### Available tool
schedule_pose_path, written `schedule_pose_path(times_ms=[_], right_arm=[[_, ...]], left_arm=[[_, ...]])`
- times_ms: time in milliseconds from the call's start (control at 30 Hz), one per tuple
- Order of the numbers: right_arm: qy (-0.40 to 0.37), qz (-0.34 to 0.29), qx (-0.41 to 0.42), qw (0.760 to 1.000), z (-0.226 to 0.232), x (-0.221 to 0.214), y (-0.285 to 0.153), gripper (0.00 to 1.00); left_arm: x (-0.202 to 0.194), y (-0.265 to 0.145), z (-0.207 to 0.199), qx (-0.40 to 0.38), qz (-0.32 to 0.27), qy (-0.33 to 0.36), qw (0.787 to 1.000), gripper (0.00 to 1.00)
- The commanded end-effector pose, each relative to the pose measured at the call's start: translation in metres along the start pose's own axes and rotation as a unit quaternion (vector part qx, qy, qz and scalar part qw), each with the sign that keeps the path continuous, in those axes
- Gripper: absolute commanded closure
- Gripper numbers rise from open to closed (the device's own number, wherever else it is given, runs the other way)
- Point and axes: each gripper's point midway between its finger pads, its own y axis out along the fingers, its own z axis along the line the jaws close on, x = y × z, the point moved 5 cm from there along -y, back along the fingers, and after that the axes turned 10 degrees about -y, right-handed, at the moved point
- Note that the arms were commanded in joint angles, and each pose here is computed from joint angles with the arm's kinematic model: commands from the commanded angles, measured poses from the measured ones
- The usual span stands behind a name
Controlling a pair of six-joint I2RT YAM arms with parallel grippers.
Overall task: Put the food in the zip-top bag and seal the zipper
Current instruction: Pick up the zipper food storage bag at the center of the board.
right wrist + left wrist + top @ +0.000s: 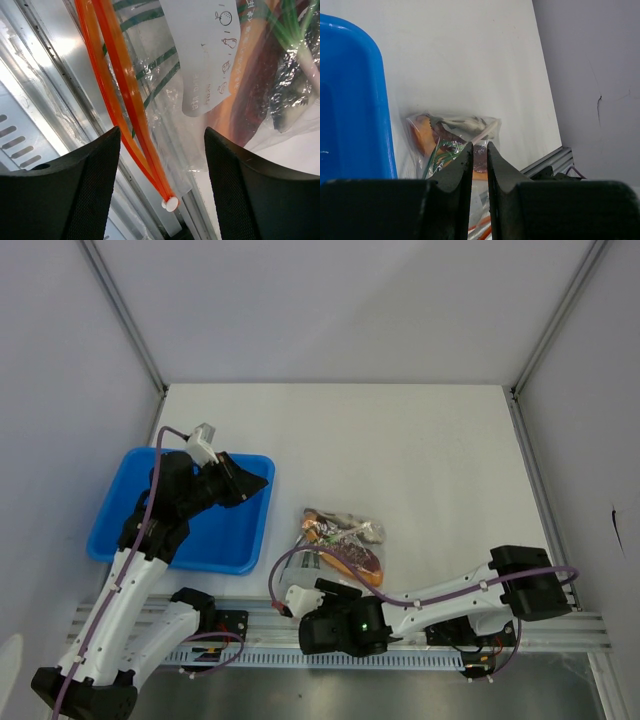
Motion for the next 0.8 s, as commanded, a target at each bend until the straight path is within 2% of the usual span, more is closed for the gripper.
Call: schedule_pose_path(times_ms=[0,133,233,433,533,567,600,767], right_arm=[[0.034,-0.036,-0.026,0.998,-0.009,0.017,-0.013,0.31],[0.018,-0.004,-0.063,0.998,-0.009,0.002,0.008,0.35],[0.011,0.007,-0.113,0.994,-0.019,0.0,0.02,0.42],[0.033,-0.003,-0.169,0.985,-0.043,0.005,0.03,0.61],[0.04,-0.016,-0.186,0.982,-0.056,0.012,0.028,0.83],[0.044,-0.023,-0.182,0.982,-0.058,0.017,0.027,0.93],[0.049,-0.032,-0.181,0.982,-0.062,0.024,0.024,0.98],[0.076,-0.07,-0.177,0.979,-0.095,0.058,-0.004,1.0]], left_arm=[[0.003,0.0,-0.005,-0.018,-0.004,-0.002,1.0,0.81],[0.002,0.001,-0.002,-0.014,-0.005,-0.006,1.0,0.81],[0.003,-0.002,0.002,0.001,-0.011,-0.009,1.0,0.81],[0.008,-0.009,0.006,0.019,-0.029,-0.011,0.999,0.78],[0.01,-0.013,0.005,0.021,-0.037,-0.008,0.999,0.73],[0.011,-0.013,0.005,0.023,-0.04,-0.009,0.999,0.73],[0.012,-0.013,0.006,0.026,-0.041,-0.01,0.999,0.72],[0.017,-0.011,0.014,0.053,-0.044,-0.032,0.997,0.69]])
